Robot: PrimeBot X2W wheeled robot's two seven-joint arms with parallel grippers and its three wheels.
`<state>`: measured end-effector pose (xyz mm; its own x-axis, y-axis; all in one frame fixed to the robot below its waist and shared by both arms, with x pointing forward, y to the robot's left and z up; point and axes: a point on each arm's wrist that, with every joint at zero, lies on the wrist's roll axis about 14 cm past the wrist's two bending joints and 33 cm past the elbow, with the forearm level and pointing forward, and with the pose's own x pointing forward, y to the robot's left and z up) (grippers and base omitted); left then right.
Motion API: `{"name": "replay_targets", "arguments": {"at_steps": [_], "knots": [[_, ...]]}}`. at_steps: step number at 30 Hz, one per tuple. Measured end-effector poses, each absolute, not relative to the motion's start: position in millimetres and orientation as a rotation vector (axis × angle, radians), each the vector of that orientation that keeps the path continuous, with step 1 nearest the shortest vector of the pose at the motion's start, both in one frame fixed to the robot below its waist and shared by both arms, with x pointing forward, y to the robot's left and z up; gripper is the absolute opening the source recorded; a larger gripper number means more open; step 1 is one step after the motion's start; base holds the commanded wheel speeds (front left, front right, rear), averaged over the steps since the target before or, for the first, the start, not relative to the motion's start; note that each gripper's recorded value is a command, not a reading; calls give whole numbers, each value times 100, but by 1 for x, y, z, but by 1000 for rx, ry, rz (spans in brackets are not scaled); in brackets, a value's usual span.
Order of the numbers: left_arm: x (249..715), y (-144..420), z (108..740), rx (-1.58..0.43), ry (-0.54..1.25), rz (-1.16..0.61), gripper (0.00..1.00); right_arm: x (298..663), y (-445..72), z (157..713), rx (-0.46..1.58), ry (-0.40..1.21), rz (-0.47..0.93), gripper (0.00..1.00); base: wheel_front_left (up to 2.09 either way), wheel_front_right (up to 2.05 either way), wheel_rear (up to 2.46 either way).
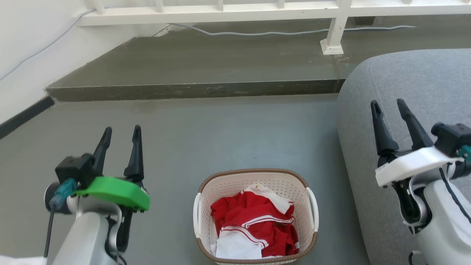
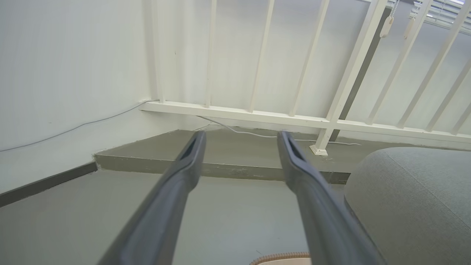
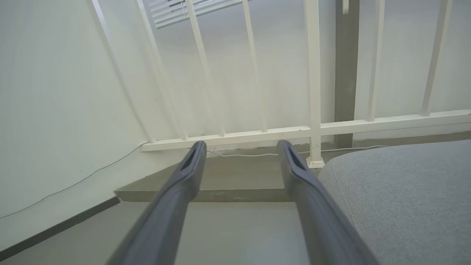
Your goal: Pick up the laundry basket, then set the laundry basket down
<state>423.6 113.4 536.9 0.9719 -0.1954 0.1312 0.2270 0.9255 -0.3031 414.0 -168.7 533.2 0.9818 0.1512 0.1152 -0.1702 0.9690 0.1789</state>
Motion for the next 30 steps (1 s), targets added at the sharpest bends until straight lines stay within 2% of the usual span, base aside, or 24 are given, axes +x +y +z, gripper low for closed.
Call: {"name": "replay_targets", "arguments": {"at_steps": [30], "knots": [[393, 125, 526, -319, -105, -167, 100, 381, -172, 519, 182, -94, 118, 100, 0, 0, 0]]}}
